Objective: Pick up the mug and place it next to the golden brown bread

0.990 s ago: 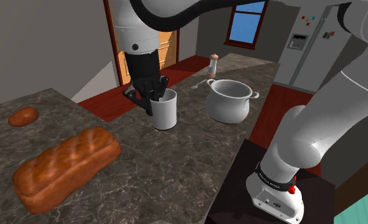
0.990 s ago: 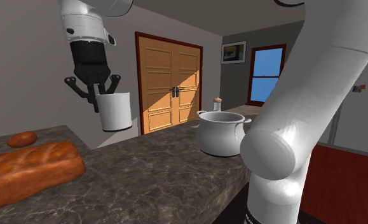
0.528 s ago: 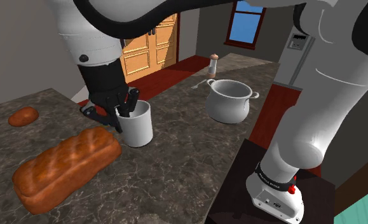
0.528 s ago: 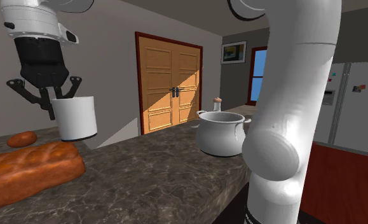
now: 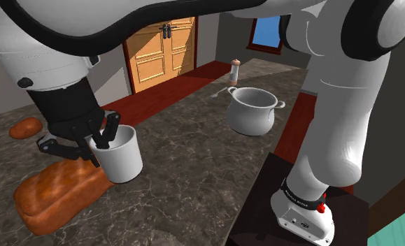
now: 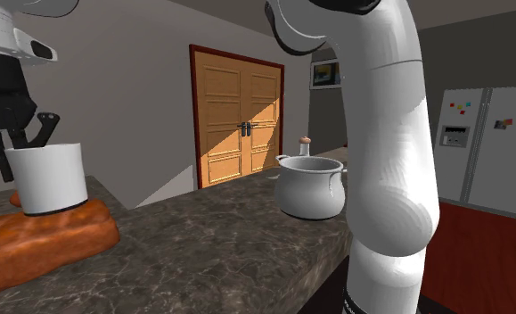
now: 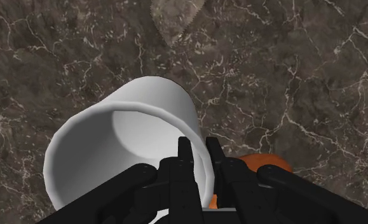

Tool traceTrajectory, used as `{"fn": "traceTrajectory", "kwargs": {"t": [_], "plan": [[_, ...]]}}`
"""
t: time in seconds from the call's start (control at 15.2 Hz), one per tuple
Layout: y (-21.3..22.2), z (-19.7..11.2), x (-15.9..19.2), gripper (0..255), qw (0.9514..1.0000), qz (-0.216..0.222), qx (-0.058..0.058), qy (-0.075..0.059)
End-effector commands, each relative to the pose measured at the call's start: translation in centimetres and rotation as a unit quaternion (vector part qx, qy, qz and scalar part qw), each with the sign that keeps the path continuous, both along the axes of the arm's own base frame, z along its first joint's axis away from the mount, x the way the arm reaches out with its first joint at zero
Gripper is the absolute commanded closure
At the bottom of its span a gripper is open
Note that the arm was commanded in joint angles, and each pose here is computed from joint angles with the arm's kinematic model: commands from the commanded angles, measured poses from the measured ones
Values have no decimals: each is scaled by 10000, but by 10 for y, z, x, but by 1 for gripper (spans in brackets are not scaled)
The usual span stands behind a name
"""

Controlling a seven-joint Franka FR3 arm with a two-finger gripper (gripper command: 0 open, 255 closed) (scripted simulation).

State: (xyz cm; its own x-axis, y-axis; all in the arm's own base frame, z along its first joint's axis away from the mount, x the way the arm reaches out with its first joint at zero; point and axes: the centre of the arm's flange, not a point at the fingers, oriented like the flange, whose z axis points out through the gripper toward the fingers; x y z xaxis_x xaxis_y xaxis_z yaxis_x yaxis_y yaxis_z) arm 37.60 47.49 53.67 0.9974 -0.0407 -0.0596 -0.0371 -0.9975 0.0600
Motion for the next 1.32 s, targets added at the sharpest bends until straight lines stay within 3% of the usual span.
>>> {"fn": "traceTrajectory", "kwargs": {"t": [0.0, 1.25], "plan": [[0, -10, -1, 255, 10000, -3, 2, -3], [0, -110, -1, 255, 10000, -3, 2, -3]]}}
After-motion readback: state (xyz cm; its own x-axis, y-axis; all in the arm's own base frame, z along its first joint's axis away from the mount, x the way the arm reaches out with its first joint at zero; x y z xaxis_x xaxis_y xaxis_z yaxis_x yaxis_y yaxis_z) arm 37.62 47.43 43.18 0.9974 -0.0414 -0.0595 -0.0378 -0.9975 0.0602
